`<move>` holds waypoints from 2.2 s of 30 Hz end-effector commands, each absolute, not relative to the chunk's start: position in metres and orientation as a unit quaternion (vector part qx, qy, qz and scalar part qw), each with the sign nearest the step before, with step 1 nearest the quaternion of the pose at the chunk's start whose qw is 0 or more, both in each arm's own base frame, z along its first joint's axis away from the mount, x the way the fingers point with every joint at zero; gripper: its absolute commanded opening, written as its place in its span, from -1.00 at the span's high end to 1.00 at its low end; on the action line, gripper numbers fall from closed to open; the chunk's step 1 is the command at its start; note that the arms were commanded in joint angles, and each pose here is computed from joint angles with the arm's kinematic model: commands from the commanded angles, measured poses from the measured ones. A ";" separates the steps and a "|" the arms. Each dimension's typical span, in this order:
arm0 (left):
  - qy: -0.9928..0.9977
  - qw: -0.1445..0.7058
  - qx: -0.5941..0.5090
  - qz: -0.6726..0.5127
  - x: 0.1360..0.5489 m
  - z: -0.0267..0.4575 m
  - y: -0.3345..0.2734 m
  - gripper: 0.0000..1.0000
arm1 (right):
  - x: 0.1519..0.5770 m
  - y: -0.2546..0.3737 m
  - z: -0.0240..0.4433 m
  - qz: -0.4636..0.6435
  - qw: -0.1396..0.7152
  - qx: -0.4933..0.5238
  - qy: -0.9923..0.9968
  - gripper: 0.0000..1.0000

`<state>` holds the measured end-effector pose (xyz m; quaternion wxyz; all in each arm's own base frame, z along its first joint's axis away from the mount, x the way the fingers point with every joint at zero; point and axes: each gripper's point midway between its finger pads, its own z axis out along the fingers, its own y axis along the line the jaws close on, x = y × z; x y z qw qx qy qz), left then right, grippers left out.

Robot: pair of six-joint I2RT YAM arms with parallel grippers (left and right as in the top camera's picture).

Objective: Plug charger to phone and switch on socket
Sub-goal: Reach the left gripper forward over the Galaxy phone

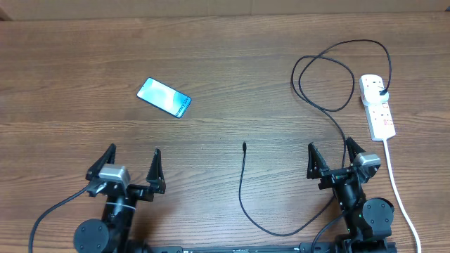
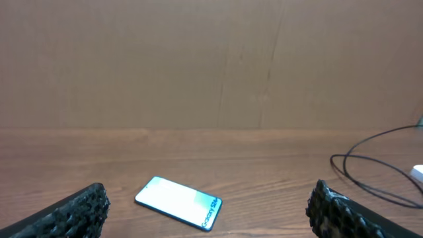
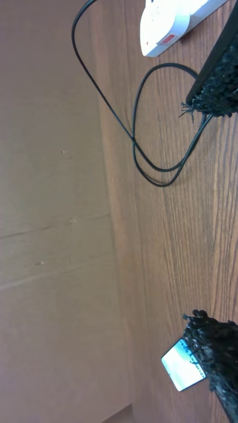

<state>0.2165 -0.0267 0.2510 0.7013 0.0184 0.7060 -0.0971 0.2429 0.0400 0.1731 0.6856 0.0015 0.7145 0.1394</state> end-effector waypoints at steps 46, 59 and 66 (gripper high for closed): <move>0.924 0.218 -0.251 -0.190 0.324 0.200 -0.035 -1.00 | 0.243 0.040 0.171 0.137 0.688 0.001 0.713 -1.00; 0.917 0.187 -0.344 -0.075 0.349 0.199 -0.051 -1.00 | 0.243 0.040 0.171 0.137 0.687 0.001 0.713 -1.00; 0.902 0.166 -0.392 -0.073 0.381 0.205 -0.064 -1.00 | 0.243 0.040 0.171 0.137 0.687 0.001 0.713 -1.00</move>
